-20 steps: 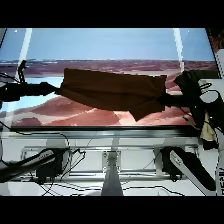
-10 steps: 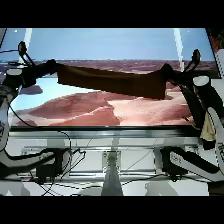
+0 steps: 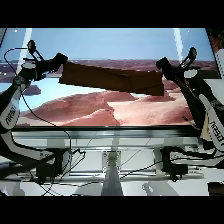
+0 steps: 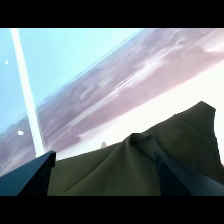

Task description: Fold the clothes and pants, and hang the long-sleeved shirts on hangers.

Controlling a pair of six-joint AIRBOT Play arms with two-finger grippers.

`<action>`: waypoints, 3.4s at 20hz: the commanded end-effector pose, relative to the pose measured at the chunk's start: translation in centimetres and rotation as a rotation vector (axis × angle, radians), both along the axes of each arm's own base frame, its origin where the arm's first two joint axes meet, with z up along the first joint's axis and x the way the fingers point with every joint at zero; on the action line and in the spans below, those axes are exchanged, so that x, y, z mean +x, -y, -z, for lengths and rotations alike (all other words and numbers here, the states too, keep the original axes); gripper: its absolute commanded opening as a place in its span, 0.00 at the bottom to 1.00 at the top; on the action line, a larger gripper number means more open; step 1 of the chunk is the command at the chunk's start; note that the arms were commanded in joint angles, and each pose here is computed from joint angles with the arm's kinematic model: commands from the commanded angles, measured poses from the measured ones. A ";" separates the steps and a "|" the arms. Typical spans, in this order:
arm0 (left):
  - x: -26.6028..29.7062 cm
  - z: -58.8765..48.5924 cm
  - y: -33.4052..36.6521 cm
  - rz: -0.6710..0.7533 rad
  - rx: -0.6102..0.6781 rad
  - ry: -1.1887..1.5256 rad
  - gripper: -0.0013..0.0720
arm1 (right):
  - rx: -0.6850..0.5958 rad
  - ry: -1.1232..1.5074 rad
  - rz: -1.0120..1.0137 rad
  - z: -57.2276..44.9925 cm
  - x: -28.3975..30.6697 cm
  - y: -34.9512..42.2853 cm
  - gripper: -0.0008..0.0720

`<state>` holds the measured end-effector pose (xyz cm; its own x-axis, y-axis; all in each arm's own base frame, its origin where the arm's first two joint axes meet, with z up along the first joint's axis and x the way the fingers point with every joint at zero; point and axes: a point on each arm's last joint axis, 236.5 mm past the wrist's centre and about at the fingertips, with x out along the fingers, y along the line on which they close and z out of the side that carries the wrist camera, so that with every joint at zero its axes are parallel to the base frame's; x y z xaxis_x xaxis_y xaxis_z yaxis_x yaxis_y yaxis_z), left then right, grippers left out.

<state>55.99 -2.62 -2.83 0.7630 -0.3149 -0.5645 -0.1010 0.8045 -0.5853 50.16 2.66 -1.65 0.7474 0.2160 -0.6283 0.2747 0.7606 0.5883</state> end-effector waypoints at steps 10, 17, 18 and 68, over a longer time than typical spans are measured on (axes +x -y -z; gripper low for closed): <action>-7.3 7.7 -2.7 0.179 0.034 -0.362 0.96 | -0.041 -0.106 -0.144 2.2 -2.4 -1.8 0.96; -5.4 6.4 2.2 0.334 0.163 -0.251 0.03 | -0.087 -0.079 -0.316 0.1 -2.3 -4.1 0.76; -5.7 5.5 2.7 0.383 0.179 -0.252 0.03 | -0.088 -0.070 -0.343 -0.6 -2.2 -5.0 0.76; -14.2 -6.1 30.2 0.939 0.380 0.091 0.96 | 0.210 -0.565 -0.637 7.8 -7.7 -7.2 0.96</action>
<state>42.25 -37.83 5.33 0.4113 -0.7076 -0.5746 0.6830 0.6567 -0.3198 43.57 4.91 -7.92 0.0888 0.4933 -0.8653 0.1053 0.8592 0.5006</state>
